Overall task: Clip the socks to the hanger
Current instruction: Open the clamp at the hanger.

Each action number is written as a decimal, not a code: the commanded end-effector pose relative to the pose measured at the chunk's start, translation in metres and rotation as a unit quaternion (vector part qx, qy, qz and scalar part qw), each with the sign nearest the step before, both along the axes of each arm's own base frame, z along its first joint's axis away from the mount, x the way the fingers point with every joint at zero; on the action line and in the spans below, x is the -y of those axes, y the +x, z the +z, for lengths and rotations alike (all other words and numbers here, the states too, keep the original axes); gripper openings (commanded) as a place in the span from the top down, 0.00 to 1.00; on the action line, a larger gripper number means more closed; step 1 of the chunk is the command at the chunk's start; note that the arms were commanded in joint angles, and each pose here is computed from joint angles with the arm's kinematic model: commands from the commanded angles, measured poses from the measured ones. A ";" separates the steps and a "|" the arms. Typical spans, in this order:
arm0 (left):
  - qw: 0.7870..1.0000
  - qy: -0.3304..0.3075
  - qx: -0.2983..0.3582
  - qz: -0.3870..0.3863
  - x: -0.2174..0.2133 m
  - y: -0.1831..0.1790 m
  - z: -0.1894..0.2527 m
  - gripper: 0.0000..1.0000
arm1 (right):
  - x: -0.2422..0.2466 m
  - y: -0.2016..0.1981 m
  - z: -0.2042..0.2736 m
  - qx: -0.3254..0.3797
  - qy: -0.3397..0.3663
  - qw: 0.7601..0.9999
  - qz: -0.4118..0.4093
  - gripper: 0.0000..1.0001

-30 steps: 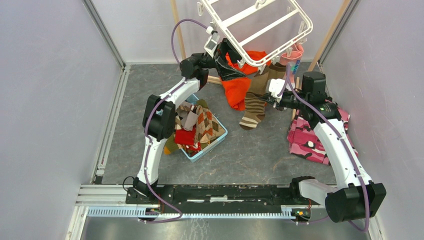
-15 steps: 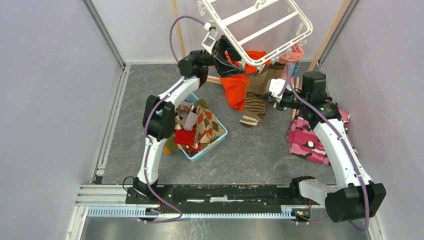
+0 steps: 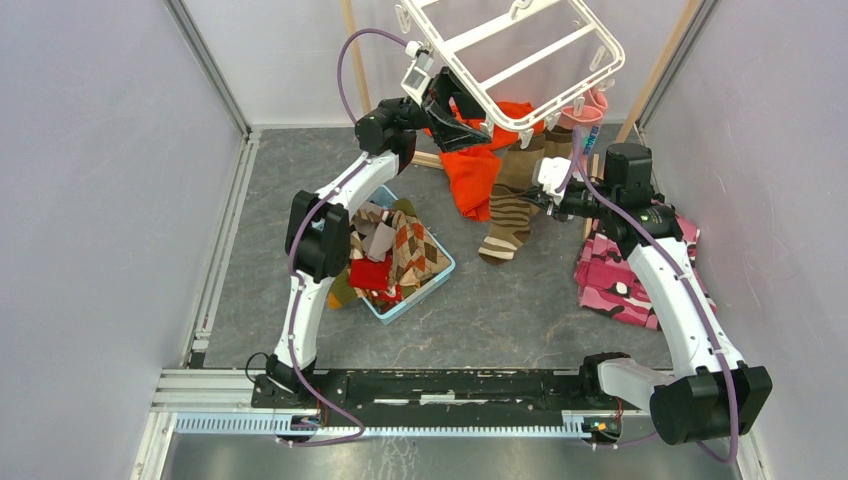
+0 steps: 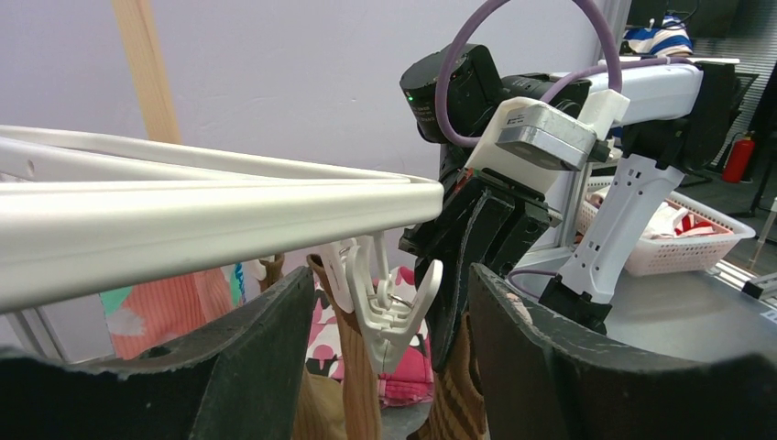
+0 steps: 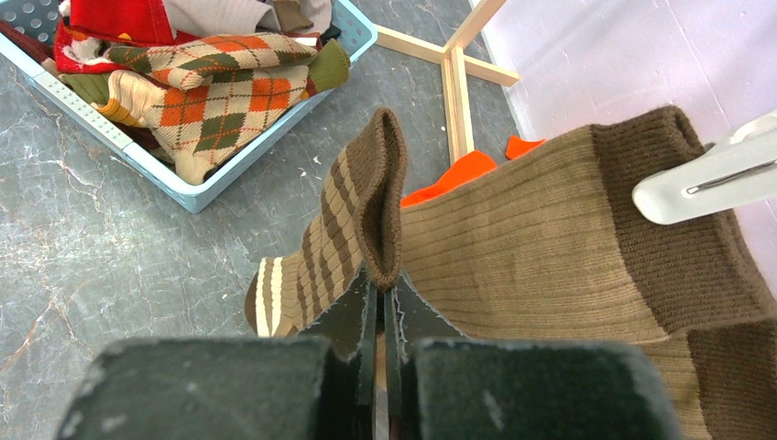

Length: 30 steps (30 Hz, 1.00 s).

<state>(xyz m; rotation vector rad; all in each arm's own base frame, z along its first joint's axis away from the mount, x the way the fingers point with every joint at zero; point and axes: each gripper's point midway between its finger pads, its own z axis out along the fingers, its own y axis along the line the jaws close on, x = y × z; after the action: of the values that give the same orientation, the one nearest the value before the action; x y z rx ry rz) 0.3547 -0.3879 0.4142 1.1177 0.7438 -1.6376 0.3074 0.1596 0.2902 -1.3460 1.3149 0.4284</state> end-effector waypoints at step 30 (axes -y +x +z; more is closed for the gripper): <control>0.999 -0.038 -0.008 -0.022 -0.006 -0.007 0.018 0.90 | 0.000 -0.004 0.005 0.006 0.007 1.000 0.004 1.00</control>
<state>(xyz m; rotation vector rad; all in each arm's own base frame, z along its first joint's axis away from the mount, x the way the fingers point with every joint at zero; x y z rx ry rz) 0.3606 -0.3894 0.4198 1.0470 0.7643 -1.7188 0.3068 0.1591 0.2866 -1.3457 1.3245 0.4342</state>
